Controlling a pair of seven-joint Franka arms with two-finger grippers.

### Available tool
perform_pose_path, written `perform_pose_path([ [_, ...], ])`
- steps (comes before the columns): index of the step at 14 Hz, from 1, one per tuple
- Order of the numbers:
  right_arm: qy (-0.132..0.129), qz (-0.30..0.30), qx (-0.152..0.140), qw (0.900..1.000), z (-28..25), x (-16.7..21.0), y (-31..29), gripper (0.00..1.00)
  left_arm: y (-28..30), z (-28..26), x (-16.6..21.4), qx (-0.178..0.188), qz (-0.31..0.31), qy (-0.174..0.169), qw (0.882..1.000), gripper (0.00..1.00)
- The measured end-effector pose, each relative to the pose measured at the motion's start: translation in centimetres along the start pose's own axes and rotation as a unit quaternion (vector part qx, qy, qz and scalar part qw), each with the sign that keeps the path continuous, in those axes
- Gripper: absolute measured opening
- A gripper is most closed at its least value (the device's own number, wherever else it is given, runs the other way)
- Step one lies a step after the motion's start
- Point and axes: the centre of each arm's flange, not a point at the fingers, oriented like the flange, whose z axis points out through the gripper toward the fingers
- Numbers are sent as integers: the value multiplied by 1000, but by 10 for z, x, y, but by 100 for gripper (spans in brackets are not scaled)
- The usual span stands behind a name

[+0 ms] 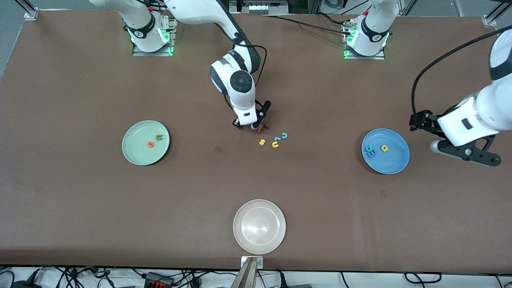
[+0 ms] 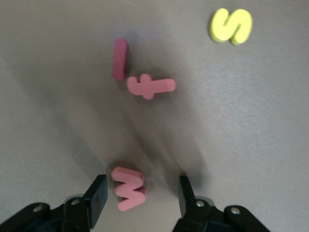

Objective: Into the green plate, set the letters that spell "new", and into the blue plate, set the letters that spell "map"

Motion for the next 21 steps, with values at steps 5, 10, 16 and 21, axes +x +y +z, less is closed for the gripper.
perform_pose_path([
  [5, -1, -6, -1, 1000, 0, 2, -7, 66, -18, -12, -35, -20, -80, 36, 996, 100],
  [10, 0, -16, -3, 1000, -1, 1, -5, 41, -6, 12, -71, -9, -129, 62, 990, 100],
  [16, -12, -14, 1, 1000, -9, -7, 18, 27, -6, 26, -77, -9, -115, 54, 992, 100],
  [21, -53, 103, 48, 992, -61, -77, 150, 27, -7, 24, -77, -8, -109, 59, 992, 100],
])
